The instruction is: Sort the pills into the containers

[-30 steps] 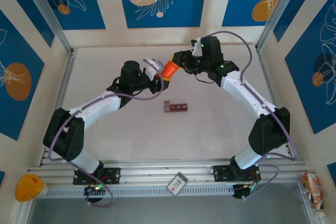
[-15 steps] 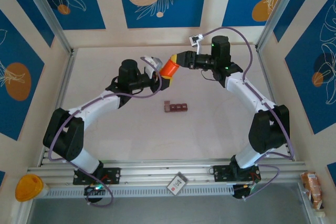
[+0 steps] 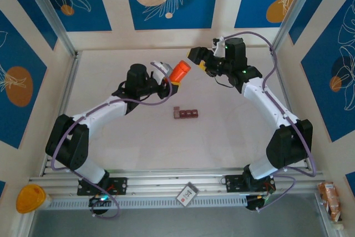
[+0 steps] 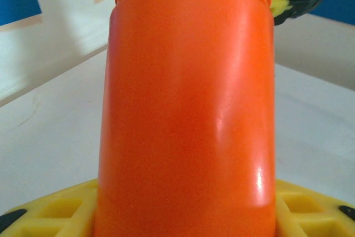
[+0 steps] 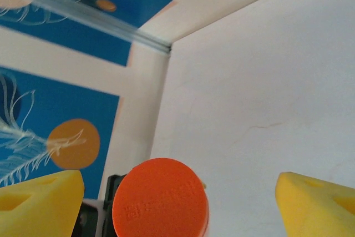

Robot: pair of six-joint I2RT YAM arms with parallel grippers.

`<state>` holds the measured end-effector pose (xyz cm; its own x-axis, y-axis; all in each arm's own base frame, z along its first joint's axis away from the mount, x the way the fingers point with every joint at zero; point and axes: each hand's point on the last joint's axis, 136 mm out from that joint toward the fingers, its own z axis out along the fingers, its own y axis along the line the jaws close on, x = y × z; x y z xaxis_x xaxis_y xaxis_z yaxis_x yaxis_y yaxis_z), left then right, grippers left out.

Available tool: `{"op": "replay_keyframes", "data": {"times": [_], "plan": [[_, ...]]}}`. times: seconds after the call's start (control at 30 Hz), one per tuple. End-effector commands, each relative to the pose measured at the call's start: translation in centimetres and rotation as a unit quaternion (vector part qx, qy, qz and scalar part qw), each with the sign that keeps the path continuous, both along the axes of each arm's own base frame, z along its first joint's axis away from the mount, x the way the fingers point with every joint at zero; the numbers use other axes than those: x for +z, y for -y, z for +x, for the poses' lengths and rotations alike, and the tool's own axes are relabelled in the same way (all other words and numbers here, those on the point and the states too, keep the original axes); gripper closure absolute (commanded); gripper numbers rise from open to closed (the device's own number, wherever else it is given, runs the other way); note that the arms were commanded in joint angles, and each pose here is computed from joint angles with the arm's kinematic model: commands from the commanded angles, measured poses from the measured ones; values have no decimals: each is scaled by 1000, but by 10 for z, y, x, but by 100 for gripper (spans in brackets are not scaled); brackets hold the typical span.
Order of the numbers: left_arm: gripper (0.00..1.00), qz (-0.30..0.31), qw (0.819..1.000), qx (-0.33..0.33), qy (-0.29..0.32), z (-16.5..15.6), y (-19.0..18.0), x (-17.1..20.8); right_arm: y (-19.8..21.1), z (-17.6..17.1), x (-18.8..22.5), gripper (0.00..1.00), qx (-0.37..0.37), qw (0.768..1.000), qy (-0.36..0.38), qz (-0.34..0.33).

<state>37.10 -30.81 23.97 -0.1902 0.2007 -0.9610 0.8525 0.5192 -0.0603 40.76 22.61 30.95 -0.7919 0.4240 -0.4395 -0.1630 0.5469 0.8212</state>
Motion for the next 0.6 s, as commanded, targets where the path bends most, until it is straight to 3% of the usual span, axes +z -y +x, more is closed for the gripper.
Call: {"op": "replay_keyframes", "data": {"times": [0.0,0.3,0.57], "plan": [[100,17,999,12,49,5,-3,19,10,-4,-7,11,-56,997,-53,-15],[100,29,999,5,46,4,0,12,-18,-3,-11,11,-31,997,-62,-23],[100,30,999,1,45,2,3,10,-39,-4,-18,19,-8,997,-70,-29]]}}
